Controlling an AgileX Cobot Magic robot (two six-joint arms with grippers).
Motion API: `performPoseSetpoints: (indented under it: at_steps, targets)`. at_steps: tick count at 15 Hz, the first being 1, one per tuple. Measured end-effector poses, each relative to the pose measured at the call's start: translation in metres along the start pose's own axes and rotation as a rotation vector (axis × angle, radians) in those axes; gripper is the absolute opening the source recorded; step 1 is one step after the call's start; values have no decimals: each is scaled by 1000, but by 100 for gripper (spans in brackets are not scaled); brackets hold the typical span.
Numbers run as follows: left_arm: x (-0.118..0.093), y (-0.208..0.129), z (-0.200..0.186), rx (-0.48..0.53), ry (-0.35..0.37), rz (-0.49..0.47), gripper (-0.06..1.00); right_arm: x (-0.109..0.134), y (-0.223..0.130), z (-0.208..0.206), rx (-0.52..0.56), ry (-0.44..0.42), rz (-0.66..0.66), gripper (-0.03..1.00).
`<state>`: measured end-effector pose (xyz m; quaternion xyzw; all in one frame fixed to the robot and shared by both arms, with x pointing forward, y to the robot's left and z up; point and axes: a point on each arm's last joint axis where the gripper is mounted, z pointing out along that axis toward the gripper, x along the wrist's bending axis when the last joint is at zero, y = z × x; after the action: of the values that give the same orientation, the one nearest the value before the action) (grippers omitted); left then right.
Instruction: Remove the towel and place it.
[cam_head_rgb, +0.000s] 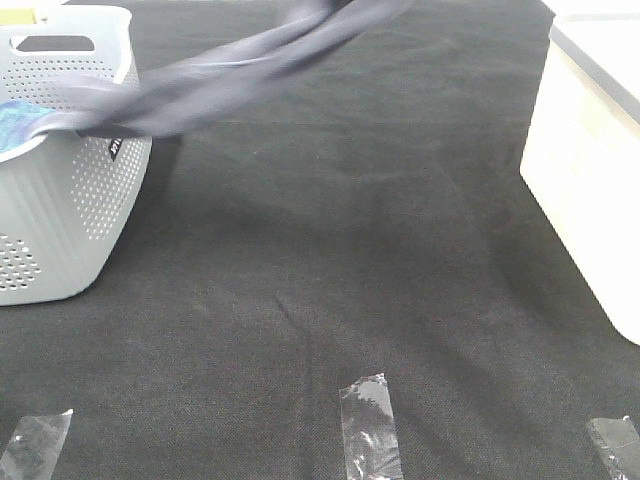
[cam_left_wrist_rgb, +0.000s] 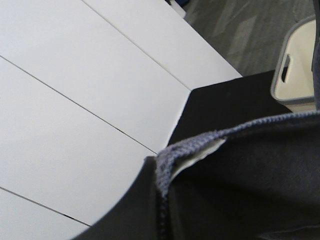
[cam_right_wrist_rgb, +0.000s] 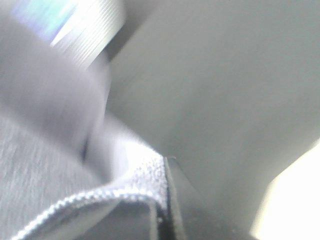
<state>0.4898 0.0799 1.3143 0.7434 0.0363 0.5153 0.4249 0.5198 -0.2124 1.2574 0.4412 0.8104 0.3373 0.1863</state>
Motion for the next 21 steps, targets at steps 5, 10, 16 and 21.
performPoseSetpoints:
  at_steps: [5,10,16,21]
  targets:
    - [31,-16,9,-65,176,-11,0,-18,58,-16,-215,-134,-61,2]
    - [42,-41,33,-60,256,-2,0,-28,72,-1,-276,-182,-128,2]
    - [65,-76,68,-224,497,45,0,-60,118,43,-722,-401,-180,2]
    - [73,-131,101,-276,625,28,0,-73,126,89,-831,-394,-142,2]
